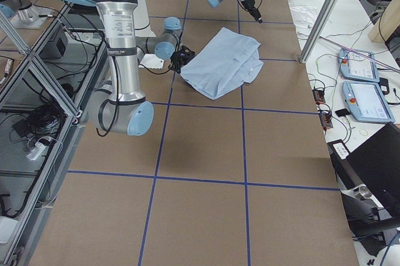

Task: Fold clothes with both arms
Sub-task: 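Drag the shirt edge with the right gripper toward the robot, rotating the shirt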

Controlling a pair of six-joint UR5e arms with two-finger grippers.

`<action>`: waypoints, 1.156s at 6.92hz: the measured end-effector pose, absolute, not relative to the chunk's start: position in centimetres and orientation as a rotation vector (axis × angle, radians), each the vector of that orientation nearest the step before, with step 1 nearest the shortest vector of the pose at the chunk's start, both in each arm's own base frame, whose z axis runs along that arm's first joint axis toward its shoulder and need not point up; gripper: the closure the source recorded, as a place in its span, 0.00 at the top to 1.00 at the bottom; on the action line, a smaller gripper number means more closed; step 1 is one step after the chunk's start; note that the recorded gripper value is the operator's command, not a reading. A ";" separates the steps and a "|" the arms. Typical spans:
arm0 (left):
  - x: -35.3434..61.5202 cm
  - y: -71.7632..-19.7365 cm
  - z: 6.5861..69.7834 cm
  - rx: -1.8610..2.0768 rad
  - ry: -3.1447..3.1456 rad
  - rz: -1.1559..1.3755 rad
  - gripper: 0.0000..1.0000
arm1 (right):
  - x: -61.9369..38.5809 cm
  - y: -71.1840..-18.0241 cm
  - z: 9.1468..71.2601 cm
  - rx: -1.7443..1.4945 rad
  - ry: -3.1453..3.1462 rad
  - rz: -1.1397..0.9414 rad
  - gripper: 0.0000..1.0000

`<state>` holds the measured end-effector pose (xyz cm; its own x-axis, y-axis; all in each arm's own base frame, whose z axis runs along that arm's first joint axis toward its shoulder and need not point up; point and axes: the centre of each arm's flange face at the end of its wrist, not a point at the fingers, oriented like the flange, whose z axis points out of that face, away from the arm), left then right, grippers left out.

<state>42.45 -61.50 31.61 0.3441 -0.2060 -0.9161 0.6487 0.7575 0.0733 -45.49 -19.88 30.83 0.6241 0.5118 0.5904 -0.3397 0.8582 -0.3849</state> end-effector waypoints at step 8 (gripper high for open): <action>43.1 -42.9 30.2 0.117 1.265 -0.524 0.75 | -45.8 -15.4 29.3 -0.279 -0.703 0.580 1.00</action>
<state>43.06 -42.94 30.22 0.2015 -0.3115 -0.9287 0.4371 0.8771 -0.1994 -45.78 -15.36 29.32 0.6149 0.5872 0.5264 -0.4053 0.8079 -0.4278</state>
